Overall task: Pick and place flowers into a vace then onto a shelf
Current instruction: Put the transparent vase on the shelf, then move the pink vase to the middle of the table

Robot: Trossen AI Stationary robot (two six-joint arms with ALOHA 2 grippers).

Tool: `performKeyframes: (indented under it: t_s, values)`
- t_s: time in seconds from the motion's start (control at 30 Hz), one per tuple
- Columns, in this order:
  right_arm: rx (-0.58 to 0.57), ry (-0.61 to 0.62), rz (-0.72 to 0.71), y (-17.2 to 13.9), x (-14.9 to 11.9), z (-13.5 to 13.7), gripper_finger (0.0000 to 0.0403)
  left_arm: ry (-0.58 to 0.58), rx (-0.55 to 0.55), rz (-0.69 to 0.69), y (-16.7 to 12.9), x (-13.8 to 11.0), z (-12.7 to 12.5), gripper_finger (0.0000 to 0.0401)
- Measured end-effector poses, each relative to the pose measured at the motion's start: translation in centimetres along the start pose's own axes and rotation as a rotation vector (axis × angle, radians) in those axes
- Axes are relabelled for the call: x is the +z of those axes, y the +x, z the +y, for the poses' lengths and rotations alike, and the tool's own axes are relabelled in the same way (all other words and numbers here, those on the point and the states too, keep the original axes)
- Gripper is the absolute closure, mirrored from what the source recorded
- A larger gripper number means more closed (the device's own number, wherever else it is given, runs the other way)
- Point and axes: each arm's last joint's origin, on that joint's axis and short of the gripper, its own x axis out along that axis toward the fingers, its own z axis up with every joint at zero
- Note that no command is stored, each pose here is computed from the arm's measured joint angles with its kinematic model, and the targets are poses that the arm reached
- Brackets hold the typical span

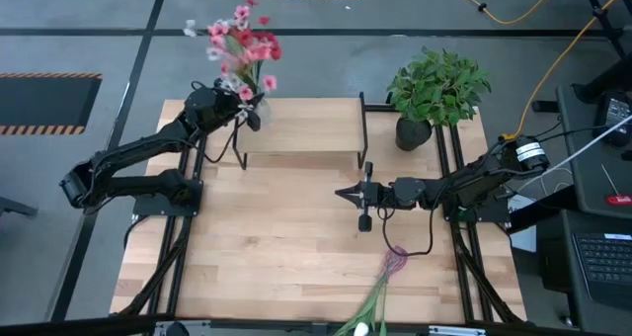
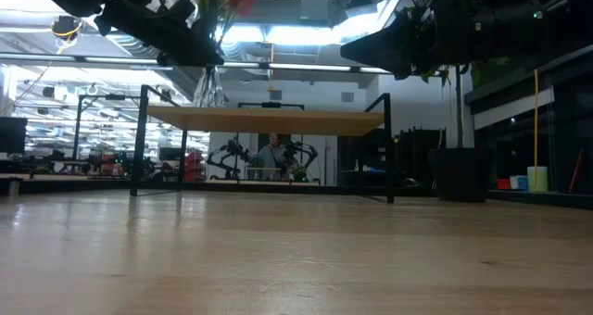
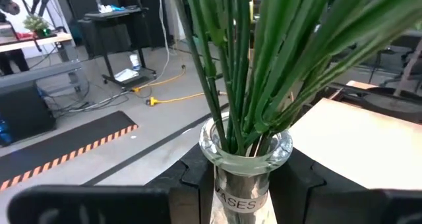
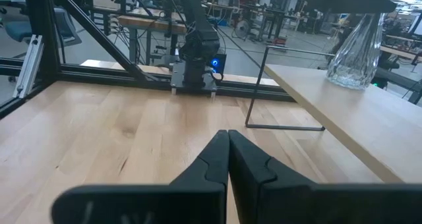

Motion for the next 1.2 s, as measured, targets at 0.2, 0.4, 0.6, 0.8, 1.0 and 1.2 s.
performKeyframes:
  t_s: [0.2, 0.4, 0.6, 0.8, 1.0, 1.2]
  values:
    - [0.001, -0.002, 0.005, 0.0, 0.0, 0.0, 0.0389, 0.000, -0.024, 0.003, 0.0, 0.0, -0.1, 0.0297]
    - [0.001, -0.004, 0.013, 0.0, -0.1, 0.0, 0.0389, 0.007, -0.024, 0.029, 0.0, -0.3, -0.1, 0.0235]
    - [0.003, -0.009, 0.026, 0.0, -0.3, 0.0, 0.0389, 0.006, -0.024, 0.028, 0.0, -0.3, -0.1, 0.0225]
    - [0.004, -0.012, 0.036, 0.0, -0.4, 0.0, 0.0389, 0.007, -0.025, -0.012, -0.9, 0.4, 0.0, 0.0221]
    - [0.004, -0.012, 0.035, 0.0, -0.3, 0.0, 0.0389, 0.010, -0.027, 0.012, -2.5, 0.6, 0.1, 0.0209]
    - [0.003, -0.010, 0.033, 0.0, -0.3, 0.0, 0.0389, -0.002, -0.052, 0.060, -3.2, 0.2, 0.1, 0.0205]
